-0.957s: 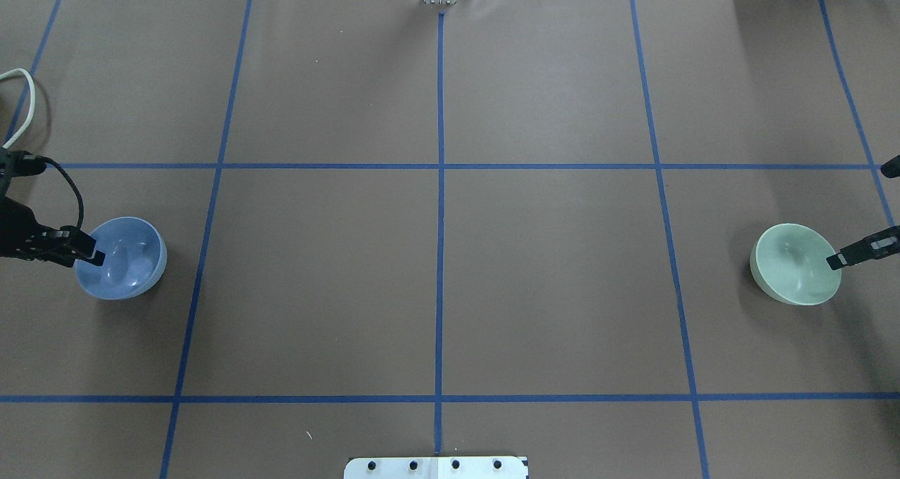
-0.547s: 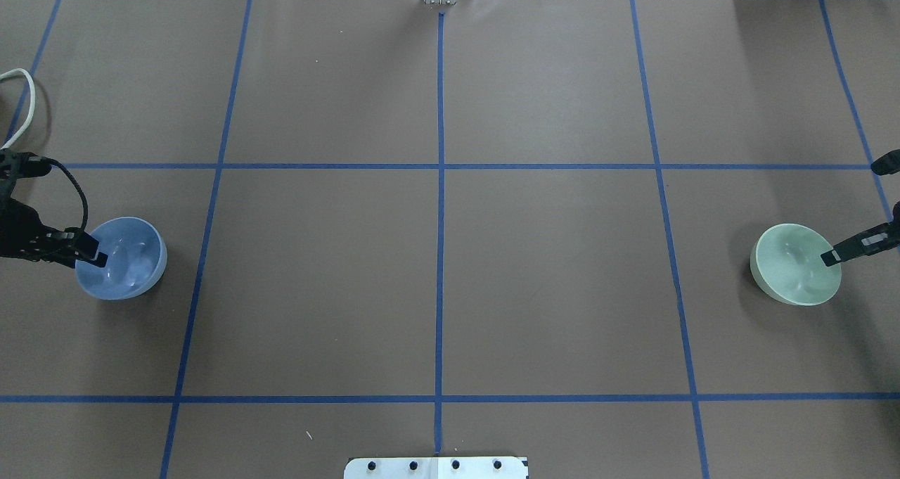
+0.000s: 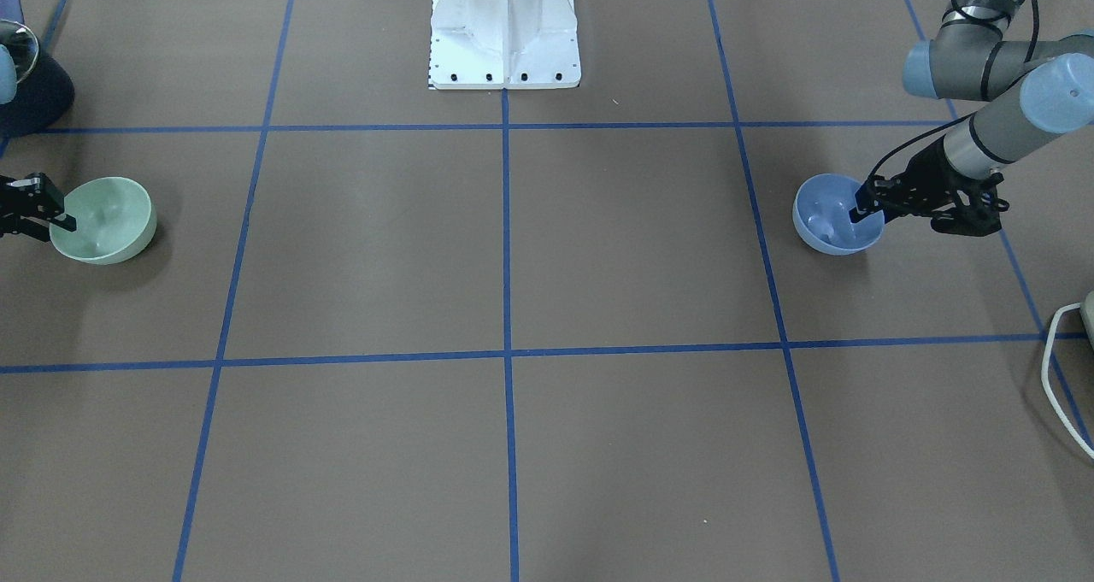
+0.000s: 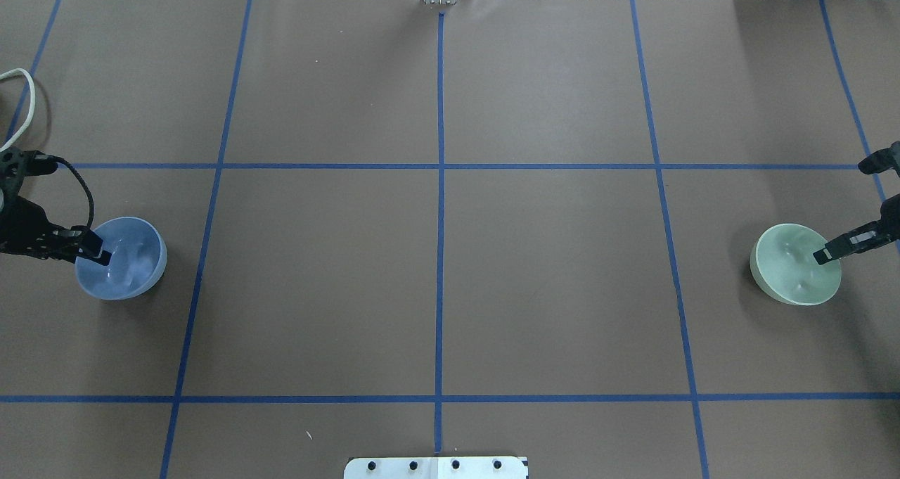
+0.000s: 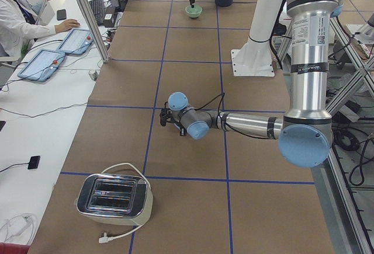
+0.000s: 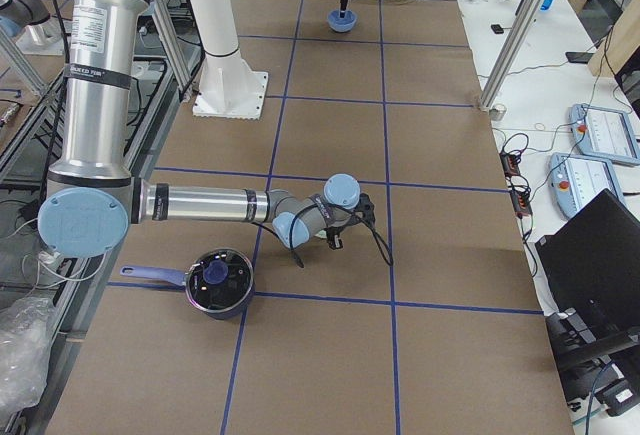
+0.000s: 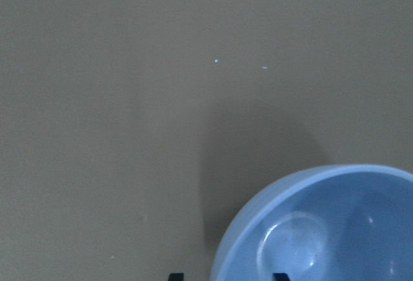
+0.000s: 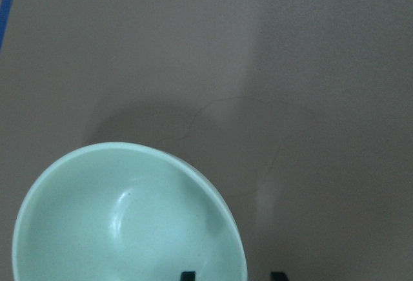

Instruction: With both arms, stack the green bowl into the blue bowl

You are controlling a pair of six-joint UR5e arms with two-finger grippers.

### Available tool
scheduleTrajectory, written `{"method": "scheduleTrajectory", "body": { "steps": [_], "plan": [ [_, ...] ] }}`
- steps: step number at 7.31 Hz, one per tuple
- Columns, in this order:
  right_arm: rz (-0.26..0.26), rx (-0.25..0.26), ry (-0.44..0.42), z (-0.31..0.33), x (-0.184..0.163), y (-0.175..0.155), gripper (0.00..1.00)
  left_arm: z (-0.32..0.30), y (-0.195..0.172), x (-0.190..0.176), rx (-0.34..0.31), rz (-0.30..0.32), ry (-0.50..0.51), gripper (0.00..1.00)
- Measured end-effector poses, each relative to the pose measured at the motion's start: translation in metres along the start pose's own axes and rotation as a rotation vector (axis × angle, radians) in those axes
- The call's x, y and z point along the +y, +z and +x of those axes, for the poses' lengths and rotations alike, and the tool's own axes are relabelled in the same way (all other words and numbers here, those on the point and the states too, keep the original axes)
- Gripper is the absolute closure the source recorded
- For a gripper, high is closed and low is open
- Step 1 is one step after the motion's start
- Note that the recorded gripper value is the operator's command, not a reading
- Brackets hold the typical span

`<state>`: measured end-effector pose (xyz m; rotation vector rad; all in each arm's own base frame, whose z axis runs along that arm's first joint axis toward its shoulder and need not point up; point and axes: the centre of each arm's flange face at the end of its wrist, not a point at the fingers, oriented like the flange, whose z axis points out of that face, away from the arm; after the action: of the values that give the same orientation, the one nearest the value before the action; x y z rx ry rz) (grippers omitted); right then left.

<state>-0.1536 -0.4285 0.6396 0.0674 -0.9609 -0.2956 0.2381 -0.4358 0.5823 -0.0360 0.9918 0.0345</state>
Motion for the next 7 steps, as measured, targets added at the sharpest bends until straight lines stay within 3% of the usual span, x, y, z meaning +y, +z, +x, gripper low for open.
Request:
{"method": "scheduleTrajectory", "body": {
  "steps": [7],
  "plan": [
    [0.015, 0.024, -0.011, -0.001, -0.009, 0.001, 0.86, 0.018, -0.010, -0.002, 0.039, 0.019, -0.060, 1.00]
  ]
}}
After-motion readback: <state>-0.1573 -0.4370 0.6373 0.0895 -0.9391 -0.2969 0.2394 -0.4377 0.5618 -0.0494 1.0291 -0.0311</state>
